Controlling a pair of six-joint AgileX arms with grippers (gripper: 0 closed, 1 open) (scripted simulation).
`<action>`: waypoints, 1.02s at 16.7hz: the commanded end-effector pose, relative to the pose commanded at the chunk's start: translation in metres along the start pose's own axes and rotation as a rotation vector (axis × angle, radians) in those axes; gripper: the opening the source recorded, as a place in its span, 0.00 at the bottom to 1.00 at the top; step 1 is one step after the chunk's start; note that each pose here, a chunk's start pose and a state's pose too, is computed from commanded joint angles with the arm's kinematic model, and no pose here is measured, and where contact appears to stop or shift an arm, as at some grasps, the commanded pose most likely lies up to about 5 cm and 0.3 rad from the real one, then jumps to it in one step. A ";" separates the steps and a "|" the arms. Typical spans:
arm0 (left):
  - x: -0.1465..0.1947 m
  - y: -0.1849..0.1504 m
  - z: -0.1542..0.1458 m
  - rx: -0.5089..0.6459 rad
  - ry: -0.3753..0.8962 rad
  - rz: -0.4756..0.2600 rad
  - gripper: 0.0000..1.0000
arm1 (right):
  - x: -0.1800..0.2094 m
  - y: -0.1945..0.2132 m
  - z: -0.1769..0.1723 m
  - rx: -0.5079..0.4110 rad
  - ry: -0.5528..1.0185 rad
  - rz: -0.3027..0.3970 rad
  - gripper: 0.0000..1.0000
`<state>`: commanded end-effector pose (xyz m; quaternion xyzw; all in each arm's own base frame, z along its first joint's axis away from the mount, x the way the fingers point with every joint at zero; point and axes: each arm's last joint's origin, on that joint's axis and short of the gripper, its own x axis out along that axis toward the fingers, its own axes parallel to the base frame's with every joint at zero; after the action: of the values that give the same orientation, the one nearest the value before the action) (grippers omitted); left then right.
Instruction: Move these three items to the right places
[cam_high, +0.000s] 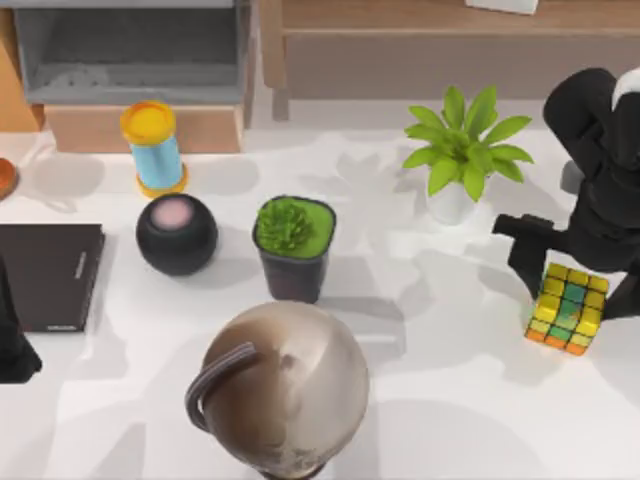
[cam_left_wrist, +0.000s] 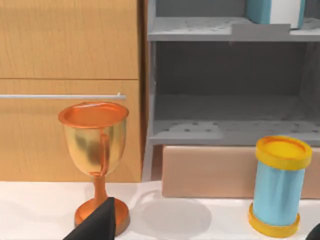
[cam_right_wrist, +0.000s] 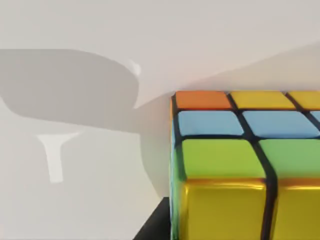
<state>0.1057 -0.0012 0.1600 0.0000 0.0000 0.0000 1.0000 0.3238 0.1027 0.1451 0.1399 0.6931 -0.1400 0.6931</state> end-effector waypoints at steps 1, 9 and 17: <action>0.000 0.000 0.000 0.000 0.000 0.000 1.00 | 0.000 0.000 0.000 0.000 0.000 0.000 0.02; 0.000 0.000 0.000 0.000 0.000 0.000 1.00 | 0.000 0.000 0.000 0.000 0.000 0.000 0.00; 0.000 0.000 0.000 0.000 0.000 0.000 1.00 | -0.022 0.000 0.001 0.003 0.000 0.000 0.00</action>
<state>0.1057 -0.0012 0.1600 0.0000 0.0000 0.0000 1.0000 0.3243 0.1023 0.1673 0.1407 0.6928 -0.1411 0.6931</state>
